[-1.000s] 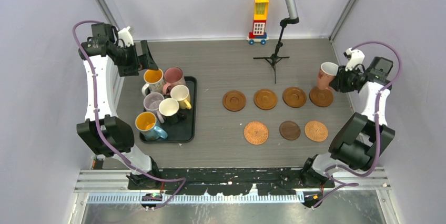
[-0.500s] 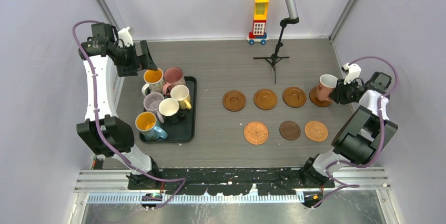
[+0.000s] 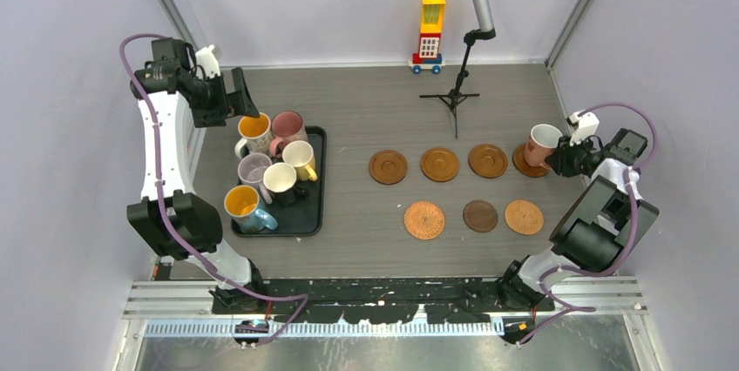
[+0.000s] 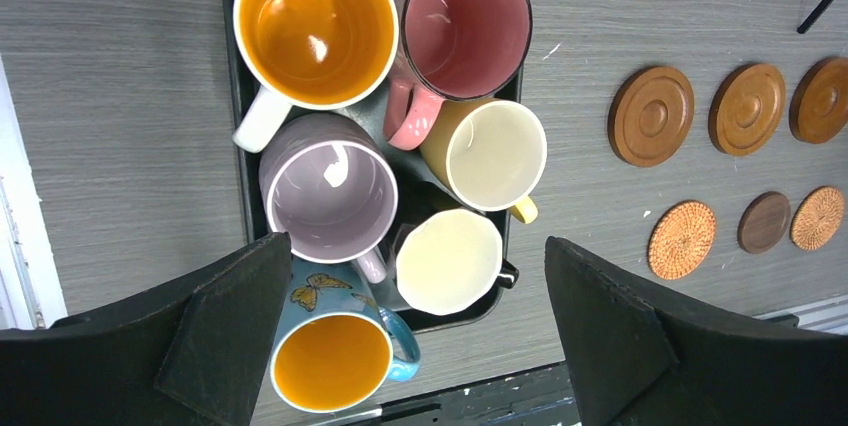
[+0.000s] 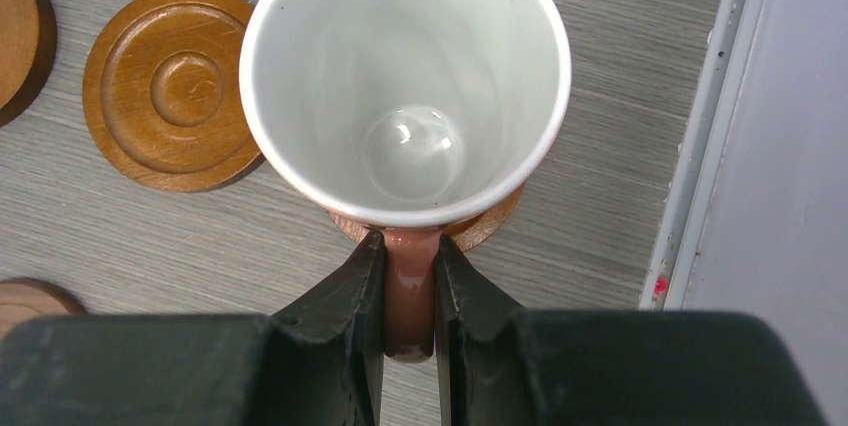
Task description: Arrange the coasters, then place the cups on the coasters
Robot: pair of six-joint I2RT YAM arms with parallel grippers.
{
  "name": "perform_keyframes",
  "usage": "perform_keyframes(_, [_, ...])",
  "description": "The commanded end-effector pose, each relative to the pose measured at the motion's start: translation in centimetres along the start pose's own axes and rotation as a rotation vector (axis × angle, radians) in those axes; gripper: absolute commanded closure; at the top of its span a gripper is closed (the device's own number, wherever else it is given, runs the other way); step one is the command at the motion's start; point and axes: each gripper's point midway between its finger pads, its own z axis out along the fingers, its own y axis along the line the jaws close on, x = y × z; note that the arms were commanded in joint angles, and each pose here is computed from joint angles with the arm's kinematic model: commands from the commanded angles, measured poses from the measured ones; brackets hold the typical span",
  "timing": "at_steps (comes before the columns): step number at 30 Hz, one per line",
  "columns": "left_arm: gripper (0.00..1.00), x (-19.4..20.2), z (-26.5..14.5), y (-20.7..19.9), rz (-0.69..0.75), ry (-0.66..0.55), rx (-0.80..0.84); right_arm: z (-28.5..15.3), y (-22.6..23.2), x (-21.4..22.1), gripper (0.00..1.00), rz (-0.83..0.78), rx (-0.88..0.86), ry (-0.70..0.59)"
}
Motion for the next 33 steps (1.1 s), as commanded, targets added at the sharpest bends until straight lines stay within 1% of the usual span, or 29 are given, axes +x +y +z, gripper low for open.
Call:
perform_keyframes(1, [0.00, -0.2, -0.6, -0.2, 0.029, -0.022, -0.006, -0.8, -1.3, -4.4, 1.00, -0.113, 0.028, -0.149])
perform_keyframes(9, [0.00, 0.1, -0.4, 0.1, 0.034, -0.009, -0.015, -0.1, -1.0, -3.8, 1.00, -0.077, -0.001, -0.148])
perform_keyframes(17, [0.00, 0.4, -0.2, 0.6, 0.039, -0.001, -0.038, 0.5, -0.6, -1.9, 0.99, -0.095, -0.023, -0.102])
perform_keyframes(20, [0.00, 0.1, -0.2, 1.0, 0.043, -0.011, -0.059, 0.5, -0.5, -1.4, 0.94, -0.109, -0.025, -0.089])
perform_keyframes(21, [0.00, 0.1, -0.2, 1.0, 0.045, -0.010, -0.061, 0.5, -0.5, -1.3, 0.91, -0.109, -0.026, -0.084])
perform_keyframes(28, [0.00, 0.1, 0.1, 1.2, 0.041, -0.001, -0.059, 0.4, -0.2, -0.4, 0.61, -0.109, -0.038, -0.049])
perform_keyframes(30, [0.00, 0.1, 0.2, 1.1, 0.042, 0.002, -0.056, 0.2, -0.2, -0.2, 0.56, -0.112, -0.039, -0.042])
perform_keyframes(33, [0.00, 0.1, 0.2, 1.1, 0.042, 0.004, -0.054, 0.0, -0.2, 0.1, 0.53, -0.111, -0.043, -0.027])
